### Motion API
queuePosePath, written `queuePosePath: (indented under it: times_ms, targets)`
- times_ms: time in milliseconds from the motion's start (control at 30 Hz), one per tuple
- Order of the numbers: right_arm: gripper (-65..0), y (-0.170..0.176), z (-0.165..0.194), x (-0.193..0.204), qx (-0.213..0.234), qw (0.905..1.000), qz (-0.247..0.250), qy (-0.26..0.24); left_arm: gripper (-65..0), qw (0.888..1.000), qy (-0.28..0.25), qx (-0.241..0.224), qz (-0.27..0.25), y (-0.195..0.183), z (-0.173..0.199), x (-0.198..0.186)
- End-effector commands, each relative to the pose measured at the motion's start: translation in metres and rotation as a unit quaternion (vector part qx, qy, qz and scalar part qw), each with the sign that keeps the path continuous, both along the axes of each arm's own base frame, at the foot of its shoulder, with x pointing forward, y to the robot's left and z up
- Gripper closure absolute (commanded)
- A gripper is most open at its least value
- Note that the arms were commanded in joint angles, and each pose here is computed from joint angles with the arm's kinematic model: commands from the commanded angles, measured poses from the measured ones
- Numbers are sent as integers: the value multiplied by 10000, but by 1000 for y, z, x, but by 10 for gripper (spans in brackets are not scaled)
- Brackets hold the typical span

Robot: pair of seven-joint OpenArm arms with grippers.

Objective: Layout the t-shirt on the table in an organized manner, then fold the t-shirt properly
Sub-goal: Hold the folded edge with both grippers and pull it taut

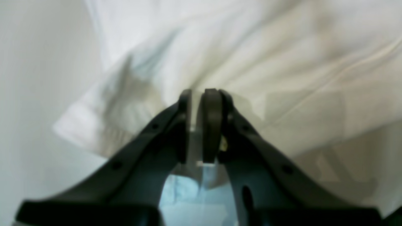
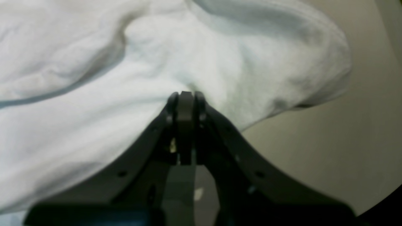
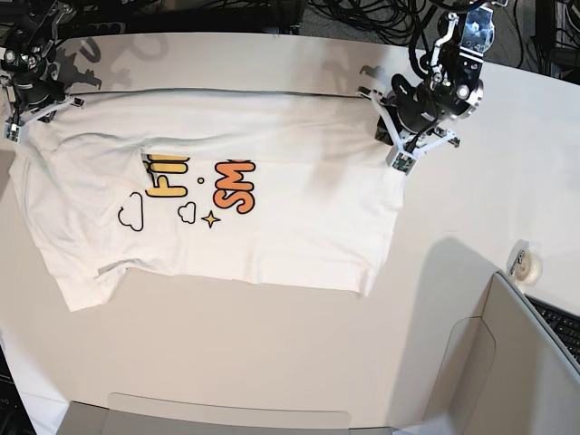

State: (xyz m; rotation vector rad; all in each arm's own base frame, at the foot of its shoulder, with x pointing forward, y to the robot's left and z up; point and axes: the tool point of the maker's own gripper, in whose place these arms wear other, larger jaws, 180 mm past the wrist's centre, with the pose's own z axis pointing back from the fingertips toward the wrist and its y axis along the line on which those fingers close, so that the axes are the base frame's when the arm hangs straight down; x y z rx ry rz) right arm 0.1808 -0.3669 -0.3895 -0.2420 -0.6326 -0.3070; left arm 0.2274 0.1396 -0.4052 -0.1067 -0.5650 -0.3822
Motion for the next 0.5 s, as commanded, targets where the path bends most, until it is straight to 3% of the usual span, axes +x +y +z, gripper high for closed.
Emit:
queuePosePath:
  times_ms: [0,467]
  targets:
    - [-7,-8,-9,-26,-125,9983,-99,553,-57,9999,-56,151,49,9,5,-1]
    - [-7,3,-22,-88,-123,9926,-56,1204,-57,9992,230,176,264,21,5,-50]
